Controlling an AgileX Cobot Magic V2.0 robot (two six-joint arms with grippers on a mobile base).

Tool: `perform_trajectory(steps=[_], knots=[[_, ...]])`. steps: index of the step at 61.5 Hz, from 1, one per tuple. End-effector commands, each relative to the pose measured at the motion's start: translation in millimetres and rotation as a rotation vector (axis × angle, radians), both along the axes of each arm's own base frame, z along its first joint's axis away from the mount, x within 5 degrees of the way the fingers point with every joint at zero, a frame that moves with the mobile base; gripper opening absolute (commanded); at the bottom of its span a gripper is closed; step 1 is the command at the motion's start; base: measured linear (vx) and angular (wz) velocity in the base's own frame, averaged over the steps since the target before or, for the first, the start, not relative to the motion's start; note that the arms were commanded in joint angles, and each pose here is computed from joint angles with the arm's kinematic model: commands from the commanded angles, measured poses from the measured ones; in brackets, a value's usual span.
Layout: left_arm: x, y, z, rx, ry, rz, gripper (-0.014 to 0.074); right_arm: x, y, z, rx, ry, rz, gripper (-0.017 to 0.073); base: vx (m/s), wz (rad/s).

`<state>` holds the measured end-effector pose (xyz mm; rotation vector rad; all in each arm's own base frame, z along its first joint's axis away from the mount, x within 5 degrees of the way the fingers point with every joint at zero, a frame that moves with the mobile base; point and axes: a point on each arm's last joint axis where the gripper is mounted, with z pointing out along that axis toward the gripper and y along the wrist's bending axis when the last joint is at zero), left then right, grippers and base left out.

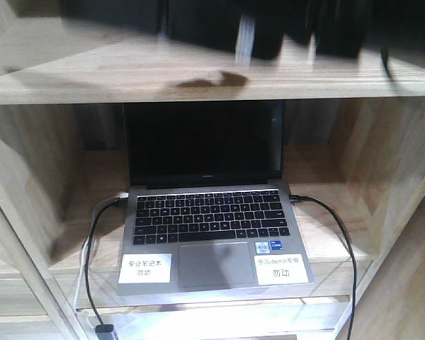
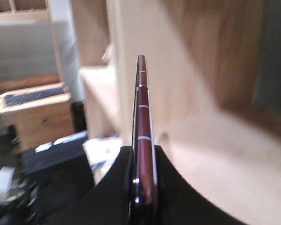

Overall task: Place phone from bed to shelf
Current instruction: 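Raise the right gripper with the phone above the upper shelf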

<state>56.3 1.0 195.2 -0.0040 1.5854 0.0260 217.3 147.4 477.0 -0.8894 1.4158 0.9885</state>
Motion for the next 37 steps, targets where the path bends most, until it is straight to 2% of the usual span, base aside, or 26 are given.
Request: perform_trajectory(steps=[1,18,27,37], knots=[[-1.9,0.3,15.4,-0.016,-0.104,0.005,0.0001,4.9,0.0,31.6,0.093,-0.061,-0.019,-0.0003,0.00,0.00],[-1.9,0.3,15.4,-0.016,-0.104,0.005,0.0001,55.5,22.1,38.4,0.110,-0.030,0.020,-0.0003,0.00,0.00],[-1.9,0.3,15.4,-0.016,-0.104,0.005,0.0001,74.9,46.6,30.7,0.067,-0.031,0.055,-0.0003,0.00,0.00],[-1.9,0.3,15.4,-0.016,-0.104,0.005,0.0001,95.9,65.3,19.3,0.016,0.004,0.051,-0.0003,0.00,0.00]])
